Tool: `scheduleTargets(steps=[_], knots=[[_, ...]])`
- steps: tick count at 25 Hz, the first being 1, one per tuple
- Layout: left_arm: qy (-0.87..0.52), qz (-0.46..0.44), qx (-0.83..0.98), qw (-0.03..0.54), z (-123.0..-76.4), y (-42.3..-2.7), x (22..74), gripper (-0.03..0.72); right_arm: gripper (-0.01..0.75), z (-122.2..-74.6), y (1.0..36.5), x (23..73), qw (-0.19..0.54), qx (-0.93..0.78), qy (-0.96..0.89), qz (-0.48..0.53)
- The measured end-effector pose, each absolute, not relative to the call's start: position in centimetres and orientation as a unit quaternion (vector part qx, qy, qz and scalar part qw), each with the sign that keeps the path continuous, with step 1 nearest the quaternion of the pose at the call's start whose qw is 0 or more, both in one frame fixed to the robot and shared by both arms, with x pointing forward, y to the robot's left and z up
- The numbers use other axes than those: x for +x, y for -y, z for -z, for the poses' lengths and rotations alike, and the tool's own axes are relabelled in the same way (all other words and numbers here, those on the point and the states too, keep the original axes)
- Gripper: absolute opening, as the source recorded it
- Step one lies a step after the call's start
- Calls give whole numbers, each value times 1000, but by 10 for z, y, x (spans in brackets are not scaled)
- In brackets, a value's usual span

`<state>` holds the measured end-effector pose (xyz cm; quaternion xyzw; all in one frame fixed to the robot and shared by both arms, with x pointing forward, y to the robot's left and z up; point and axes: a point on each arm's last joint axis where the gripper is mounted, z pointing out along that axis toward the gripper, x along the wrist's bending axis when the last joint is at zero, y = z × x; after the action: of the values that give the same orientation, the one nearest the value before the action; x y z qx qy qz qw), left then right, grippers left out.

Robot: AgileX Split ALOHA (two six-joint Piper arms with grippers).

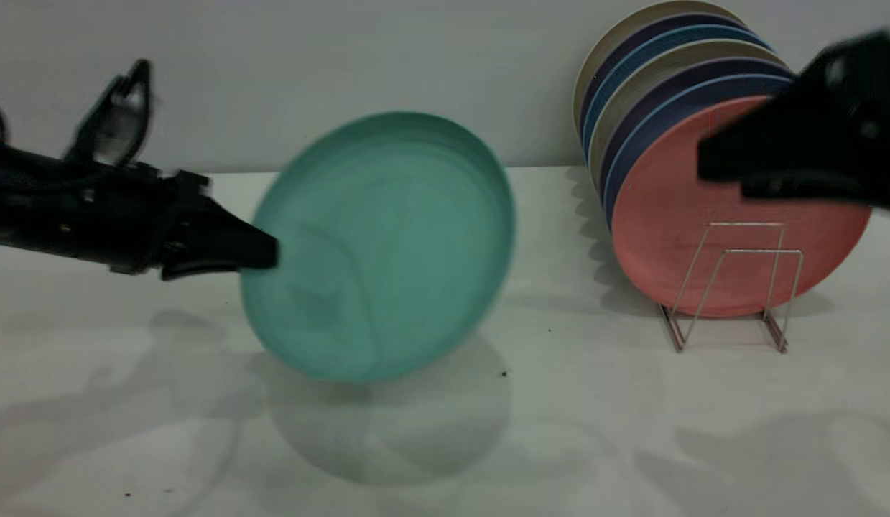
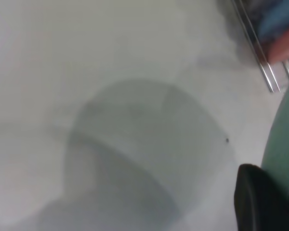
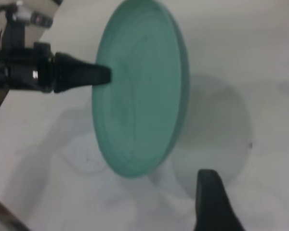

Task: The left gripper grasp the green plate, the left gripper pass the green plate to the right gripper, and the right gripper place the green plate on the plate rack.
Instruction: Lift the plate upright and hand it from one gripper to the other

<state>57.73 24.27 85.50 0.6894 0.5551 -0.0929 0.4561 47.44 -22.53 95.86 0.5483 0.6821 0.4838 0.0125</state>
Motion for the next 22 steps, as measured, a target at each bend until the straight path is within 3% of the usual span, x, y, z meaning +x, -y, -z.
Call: scheduleTargets(steps=[8,22], knots=[[-532,118,707,450,-855,-194,569,15,440,-926,219,480,-52,552,-690,-465],[-501,142,736,433,-853,-150,553,15,440,-922,221,482,-40,559,-694,-452]])
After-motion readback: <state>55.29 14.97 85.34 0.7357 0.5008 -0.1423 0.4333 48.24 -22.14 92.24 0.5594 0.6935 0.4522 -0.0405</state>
